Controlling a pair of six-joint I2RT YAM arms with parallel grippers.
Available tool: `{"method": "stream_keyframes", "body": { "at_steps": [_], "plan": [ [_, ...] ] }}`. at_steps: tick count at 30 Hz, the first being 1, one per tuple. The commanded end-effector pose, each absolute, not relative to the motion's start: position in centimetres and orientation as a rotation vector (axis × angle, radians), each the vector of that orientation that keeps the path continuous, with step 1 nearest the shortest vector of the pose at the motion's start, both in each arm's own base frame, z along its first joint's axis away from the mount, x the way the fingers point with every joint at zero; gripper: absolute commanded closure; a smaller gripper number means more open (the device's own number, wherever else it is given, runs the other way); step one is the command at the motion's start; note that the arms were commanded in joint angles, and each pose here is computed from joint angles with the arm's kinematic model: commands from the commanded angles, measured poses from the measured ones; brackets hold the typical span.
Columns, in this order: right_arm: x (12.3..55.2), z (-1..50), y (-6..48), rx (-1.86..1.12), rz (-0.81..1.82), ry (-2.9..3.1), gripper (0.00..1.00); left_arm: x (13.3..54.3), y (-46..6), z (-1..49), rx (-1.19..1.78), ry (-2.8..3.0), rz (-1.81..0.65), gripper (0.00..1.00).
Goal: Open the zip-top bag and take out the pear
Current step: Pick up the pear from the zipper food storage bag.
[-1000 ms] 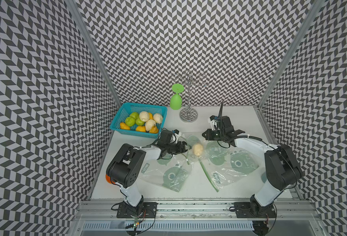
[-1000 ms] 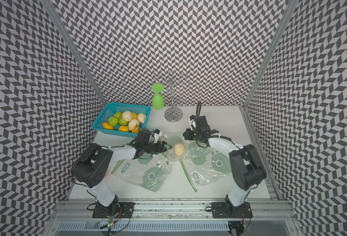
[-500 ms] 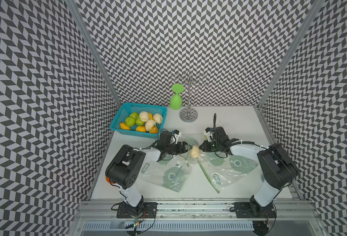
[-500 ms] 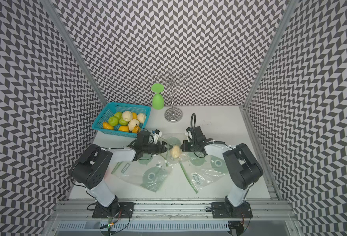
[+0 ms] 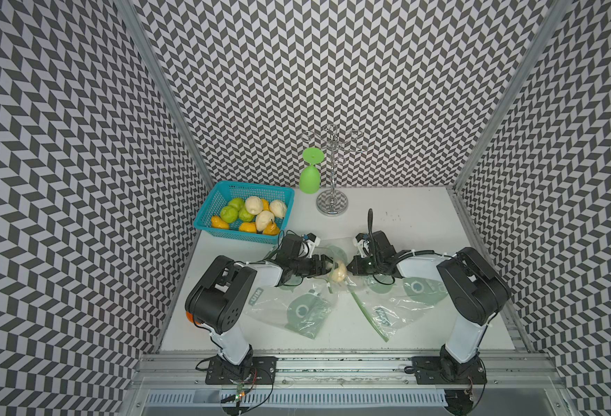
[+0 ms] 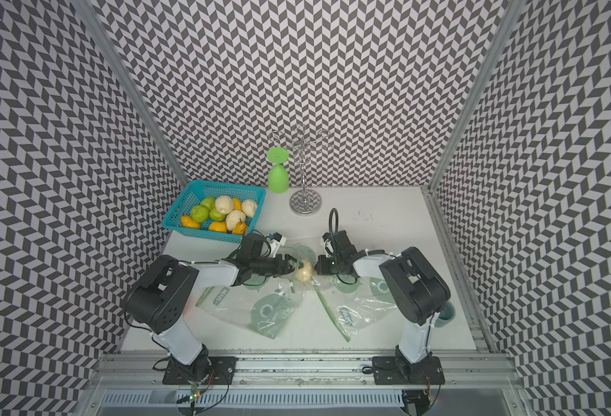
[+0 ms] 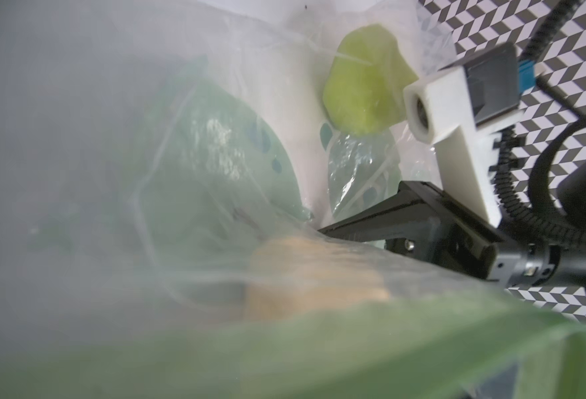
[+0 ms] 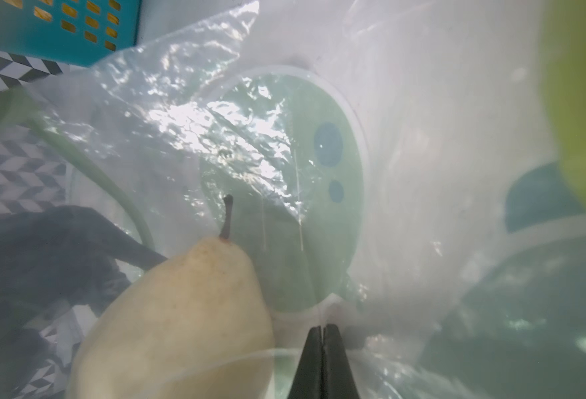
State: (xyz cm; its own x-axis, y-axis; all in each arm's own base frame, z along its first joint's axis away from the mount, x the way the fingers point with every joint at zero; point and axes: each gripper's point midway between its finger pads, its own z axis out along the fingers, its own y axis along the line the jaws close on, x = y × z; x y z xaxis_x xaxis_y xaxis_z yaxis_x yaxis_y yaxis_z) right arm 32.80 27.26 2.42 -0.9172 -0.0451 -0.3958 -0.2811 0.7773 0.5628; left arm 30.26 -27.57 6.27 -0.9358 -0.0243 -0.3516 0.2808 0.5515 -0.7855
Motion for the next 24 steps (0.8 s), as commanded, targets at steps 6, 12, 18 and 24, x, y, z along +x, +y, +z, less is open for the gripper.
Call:
{"method": "stream_keyframes", "body": {
  "at_steps": [6,12,18,24],
  "plan": [
    [33.1,0.8,26.8,-0.206,0.877,2.625,1.0,27.3,-27.4,5.3,0.279,2.525,-1.34,0.27],
    [33.2,1.0,26.9,-0.203,0.884,2.622,1.0,26.8,-28.9,5.2,0.315,2.53,-1.357,0.26],
    [32.7,2.1,27.6,-0.257,0.905,2.601,1.0,27.9,-29.8,5.3,0.301,2.536,-1.32,0.23],
    [32.4,2.0,27.6,-0.257,0.916,2.605,1.0,29.3,-31.4,5.3,0.326,2.547,-1.262,0.22]
  ]
}}
